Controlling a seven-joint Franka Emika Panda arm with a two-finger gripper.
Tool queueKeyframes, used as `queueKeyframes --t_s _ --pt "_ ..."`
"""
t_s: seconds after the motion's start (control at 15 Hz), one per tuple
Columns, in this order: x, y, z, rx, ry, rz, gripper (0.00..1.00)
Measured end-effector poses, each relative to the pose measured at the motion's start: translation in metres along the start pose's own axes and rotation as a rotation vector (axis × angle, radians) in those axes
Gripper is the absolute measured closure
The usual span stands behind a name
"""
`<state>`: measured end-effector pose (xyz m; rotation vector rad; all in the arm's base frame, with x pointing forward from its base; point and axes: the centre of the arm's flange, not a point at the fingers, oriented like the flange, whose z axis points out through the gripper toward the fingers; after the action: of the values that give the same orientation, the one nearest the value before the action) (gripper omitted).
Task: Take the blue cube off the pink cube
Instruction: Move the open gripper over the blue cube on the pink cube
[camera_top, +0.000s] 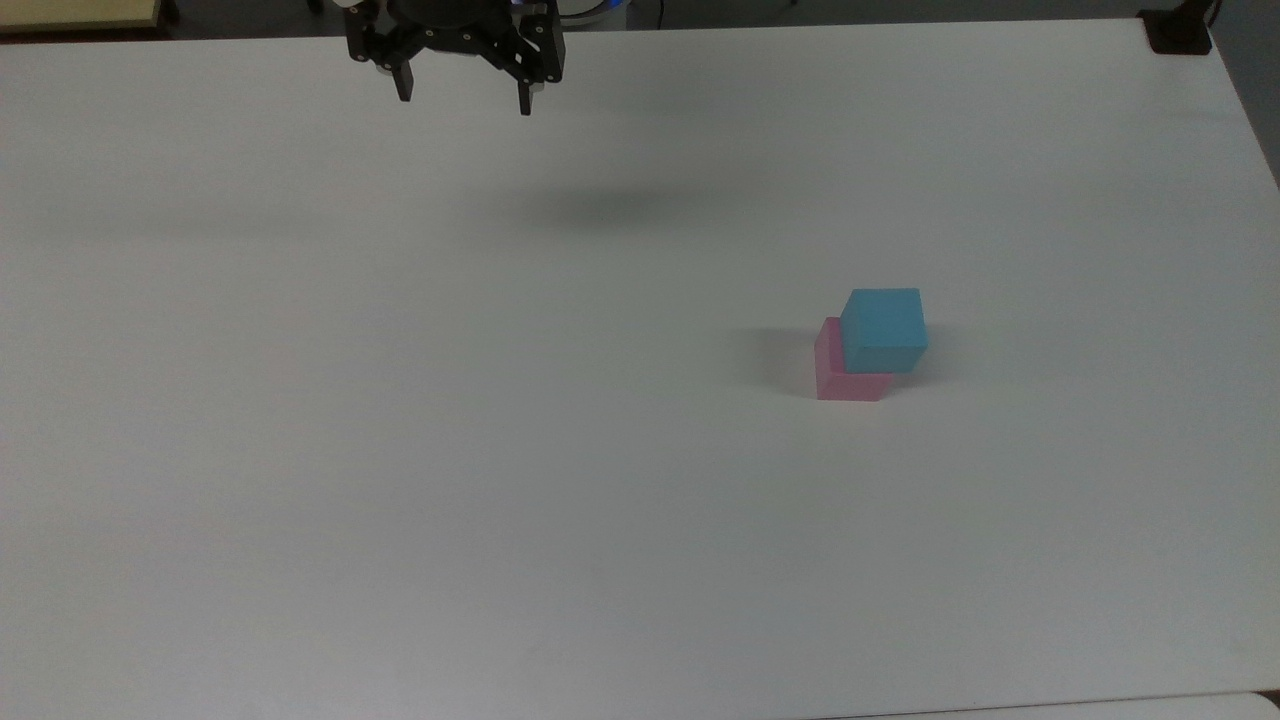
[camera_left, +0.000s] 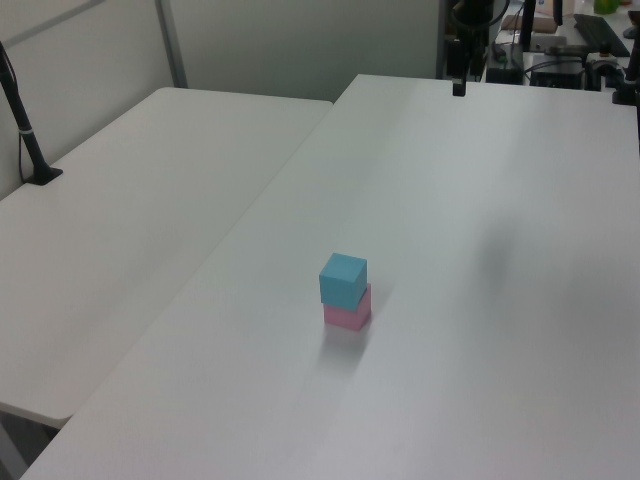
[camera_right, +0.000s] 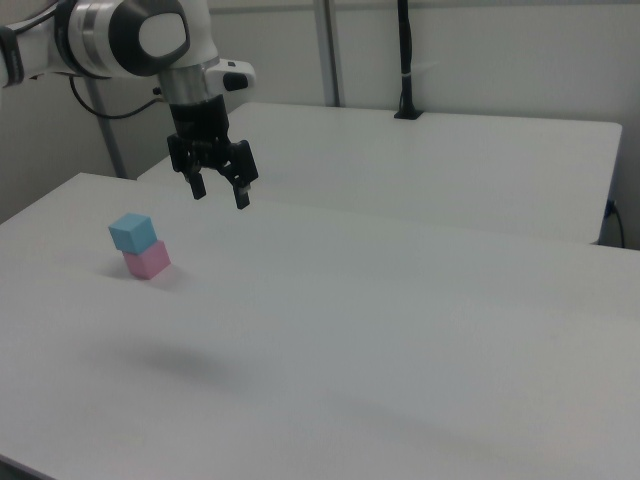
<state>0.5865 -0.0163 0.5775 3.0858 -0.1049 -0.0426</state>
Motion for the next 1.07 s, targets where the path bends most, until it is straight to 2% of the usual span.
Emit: queueKeyframes --t_s 0.8,0.93,1.07 --pt "0.000 0.002 0.001 0.012 -0.002 0.006 0.00" --pt "0.006 -0.028 0.013 0.057 -0.019 -0.019 0.00" --pt "0.017 -0.072 0.028 0.078 0.000 -0.001 0.00"
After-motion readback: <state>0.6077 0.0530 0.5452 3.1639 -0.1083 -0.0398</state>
